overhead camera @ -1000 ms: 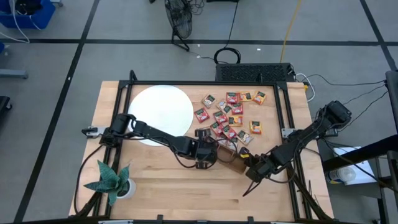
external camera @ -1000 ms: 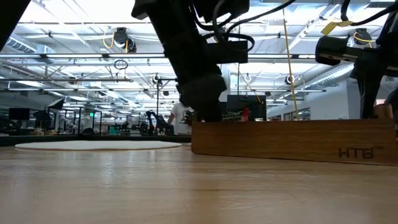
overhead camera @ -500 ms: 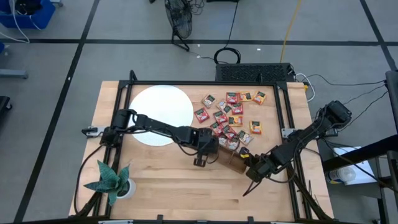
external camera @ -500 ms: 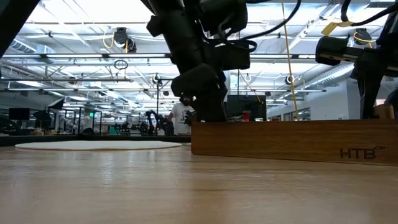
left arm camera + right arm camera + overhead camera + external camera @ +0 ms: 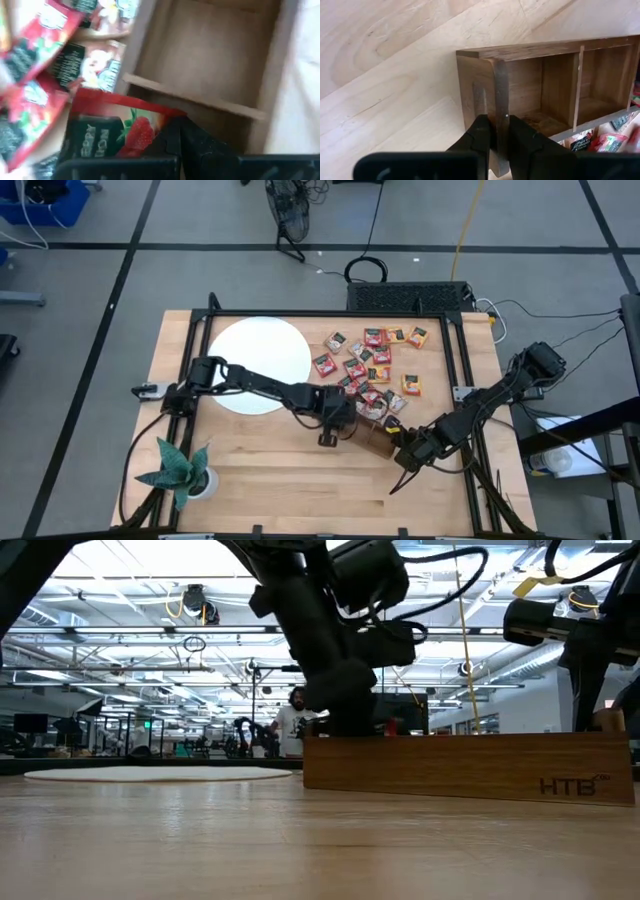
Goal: Pick & Place Tea
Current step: Put the red tea bag into the left section of the wooden organizer
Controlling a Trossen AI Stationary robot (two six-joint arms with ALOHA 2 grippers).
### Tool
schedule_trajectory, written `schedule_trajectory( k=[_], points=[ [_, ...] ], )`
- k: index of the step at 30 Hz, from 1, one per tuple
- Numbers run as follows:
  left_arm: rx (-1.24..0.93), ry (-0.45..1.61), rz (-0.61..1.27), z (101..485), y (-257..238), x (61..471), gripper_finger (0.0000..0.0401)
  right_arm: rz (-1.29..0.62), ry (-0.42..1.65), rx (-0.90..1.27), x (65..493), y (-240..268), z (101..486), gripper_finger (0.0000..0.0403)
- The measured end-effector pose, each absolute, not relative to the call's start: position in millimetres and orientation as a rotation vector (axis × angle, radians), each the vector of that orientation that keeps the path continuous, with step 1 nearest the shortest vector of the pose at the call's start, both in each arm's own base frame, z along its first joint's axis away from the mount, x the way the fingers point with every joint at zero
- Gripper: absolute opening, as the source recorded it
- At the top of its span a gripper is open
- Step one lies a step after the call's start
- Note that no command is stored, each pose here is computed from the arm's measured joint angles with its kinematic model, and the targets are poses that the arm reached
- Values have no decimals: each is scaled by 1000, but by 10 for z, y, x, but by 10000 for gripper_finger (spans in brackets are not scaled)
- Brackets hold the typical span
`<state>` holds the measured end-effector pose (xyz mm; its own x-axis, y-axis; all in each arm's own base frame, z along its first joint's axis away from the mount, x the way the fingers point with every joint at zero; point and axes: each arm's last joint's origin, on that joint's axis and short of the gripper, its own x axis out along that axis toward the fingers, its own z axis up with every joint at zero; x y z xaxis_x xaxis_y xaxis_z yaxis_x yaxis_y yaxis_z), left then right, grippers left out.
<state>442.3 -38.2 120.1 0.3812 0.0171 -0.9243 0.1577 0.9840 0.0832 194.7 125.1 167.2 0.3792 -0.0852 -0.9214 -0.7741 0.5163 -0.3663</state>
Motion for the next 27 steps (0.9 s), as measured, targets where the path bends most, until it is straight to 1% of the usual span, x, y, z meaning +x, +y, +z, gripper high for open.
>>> schedule_trajectory(
  k=[3,12,22,27],
  points=[
    [208,1150,14,1269,-418,4423,0,537,1107,-950,1953,1253,1672,28],
    [250,1131,135,1295,-494,4405,2,534,1113,-945,1949,1252,1670,28],
    [200,1121,140,1296,-627,4389,4,555,1123,-965,1934,1249,1666,28],
    [213,1086,98,1383,-714,4383,20,561,1126,-964,1929,1250,1666,29]
  ],
)
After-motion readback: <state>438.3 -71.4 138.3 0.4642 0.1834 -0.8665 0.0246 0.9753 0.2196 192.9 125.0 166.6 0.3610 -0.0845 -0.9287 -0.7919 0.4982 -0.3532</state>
